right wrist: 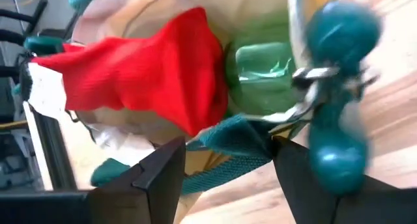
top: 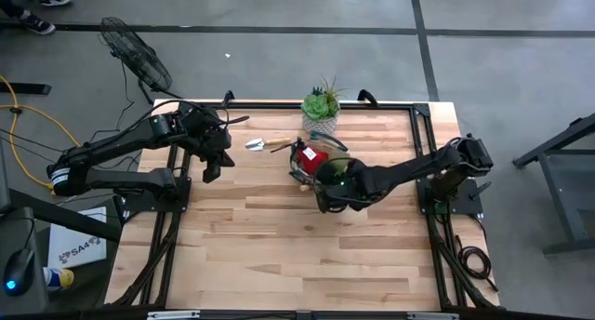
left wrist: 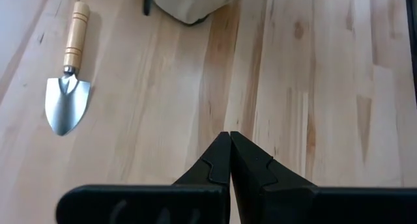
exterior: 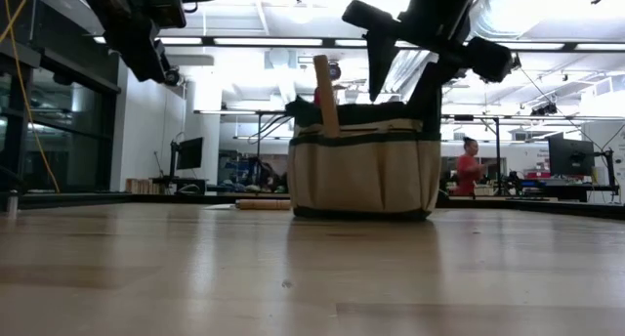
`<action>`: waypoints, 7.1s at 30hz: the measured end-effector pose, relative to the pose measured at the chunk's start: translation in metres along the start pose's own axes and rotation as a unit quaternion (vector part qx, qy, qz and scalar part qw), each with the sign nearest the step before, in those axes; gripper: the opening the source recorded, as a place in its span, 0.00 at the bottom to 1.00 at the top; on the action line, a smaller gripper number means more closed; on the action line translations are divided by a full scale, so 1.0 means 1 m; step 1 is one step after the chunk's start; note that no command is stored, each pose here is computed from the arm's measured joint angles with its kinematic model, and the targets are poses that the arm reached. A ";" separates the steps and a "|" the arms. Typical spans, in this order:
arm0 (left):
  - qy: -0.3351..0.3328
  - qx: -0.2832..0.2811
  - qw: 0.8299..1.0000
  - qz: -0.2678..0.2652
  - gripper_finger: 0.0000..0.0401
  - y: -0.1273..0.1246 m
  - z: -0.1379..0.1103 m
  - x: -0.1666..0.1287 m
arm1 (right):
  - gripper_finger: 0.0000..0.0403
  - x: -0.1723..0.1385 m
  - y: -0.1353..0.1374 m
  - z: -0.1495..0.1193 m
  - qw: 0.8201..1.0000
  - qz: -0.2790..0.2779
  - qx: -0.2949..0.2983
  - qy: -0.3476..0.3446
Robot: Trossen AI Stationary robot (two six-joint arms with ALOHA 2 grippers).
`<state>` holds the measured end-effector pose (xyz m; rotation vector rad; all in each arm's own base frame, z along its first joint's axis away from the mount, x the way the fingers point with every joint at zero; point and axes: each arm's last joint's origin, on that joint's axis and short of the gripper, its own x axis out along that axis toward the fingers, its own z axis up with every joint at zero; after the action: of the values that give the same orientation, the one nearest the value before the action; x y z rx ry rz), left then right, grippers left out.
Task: Pick & Place Garden tools in Gardening bag
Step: Adjust the brown gardening bag, then put the left brown trowel into the brown gardening bag
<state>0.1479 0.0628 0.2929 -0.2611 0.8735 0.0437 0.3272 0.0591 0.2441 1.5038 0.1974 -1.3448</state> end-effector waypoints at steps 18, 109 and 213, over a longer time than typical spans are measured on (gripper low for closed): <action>0.007 0.001 1.000 -0.002 0.00 0.000 -0.001 0.000 | 0.54 0.015 0.023 0.018 0.997 0.044 0.057 -0.034; -0.043 -0.040 0.997 -0.049 0.00 -0.002 0.008 0.000 | 0.01 0.041 0.016 0.161 0.617 -0.135 -0.724 0.277; 0.104 0.050 0.988 0.107 0.45 0.140 0.122 0.163 | 0.59 -0.127 -0.029 0.239 0.796 0.088 -0.598 0.033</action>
<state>0.3248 0.2170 0.2141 -0.0776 1.1060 0.1755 0.1130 -0.0475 0.3749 0.4439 0.7691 -0.6985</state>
